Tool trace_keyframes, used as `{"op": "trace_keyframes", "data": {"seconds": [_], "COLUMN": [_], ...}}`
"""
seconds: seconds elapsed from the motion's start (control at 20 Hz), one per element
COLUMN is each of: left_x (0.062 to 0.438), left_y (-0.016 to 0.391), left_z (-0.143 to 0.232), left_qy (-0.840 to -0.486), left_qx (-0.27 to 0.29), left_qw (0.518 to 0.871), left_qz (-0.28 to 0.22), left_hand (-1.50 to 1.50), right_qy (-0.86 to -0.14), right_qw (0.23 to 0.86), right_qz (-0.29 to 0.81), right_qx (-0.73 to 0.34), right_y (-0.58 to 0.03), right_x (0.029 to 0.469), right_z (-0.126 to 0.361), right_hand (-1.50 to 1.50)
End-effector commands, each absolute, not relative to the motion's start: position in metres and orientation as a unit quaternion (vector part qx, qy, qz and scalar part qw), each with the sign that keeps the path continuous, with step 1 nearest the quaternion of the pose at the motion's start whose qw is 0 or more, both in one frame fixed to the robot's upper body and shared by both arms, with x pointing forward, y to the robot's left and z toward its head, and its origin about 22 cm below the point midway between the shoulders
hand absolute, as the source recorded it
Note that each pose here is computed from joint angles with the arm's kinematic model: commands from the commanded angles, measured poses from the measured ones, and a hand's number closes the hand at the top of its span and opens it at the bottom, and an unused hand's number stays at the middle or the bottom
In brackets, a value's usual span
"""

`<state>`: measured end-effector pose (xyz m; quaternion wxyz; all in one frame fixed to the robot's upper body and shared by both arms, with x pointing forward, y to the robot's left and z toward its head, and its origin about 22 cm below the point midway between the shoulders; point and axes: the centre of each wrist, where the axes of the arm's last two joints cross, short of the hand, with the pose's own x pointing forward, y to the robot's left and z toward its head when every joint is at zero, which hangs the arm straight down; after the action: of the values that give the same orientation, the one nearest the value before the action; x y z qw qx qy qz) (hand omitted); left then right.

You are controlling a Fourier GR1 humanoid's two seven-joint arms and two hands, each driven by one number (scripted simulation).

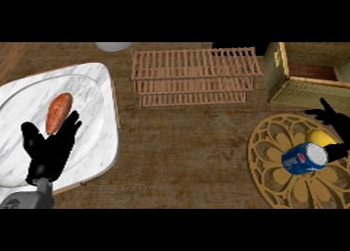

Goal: Pick the lemon from the placemat and place it in the tiered shelf

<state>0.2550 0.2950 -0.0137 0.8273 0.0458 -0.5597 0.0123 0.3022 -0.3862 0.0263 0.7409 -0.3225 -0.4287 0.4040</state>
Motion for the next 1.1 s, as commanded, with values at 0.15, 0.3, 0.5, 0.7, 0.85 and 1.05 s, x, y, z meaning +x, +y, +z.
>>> {"op": "trace_keyframes", "data": {"seconds": [0.15, 0.3, 0.5, 0.7, 0.85, 1.05], "left_x": [0.234, 0.26, 0.252, 0.247, 0.254, 0.257], "left_y": [0.288, 0.289, 0.288, 0.304, 0.29, 0.288], "left_z": [-0.032, -0.024, -0.026, -0.022, -0.017, -0.017], "left_qy": [-0.523, -0.531, -0.535, -0.526, -0.533, -0.532], "left_qx": [0.038, 0.048, 0.039, 0.041, 0.033, 0.04], "left_qw": [0.851, 0.846, 0.843, 0.85, 0.846, 0.846], "left_qz": [0.015, 0.022, 0.025, 0.009, 0.006, 0.01], "left_hand": [0.0, 0.0, 0.0, 0.0, 0.0, 0.0], "right_qy": [-0.439, -0.461, -0.51, -0.55, -0.57, -0.619], "right_qw": [0.716, 0.713, 0.689, 0.653, 0.624, 0.621], "right_qz": [0.474, 0.461, 0.453, 0.474, 0.504, 0.445], "right_qx": [-0.263, -0.259, -0.243, -0.215, -0.18, -0.182], "right_y": [-0.365, -0.369, -0.363, -0.216, -0.108, -0.061], "right_x": [0.315, 0.297, 0.288, 0.308, 0.296, 0.268], "right_z": [0.007, -0.007, 0.022, 0.019, 0.025, 0.062], "right_hand": [1.5, 1.5, 1.5, 1.5, 1.5, 1.5]}}
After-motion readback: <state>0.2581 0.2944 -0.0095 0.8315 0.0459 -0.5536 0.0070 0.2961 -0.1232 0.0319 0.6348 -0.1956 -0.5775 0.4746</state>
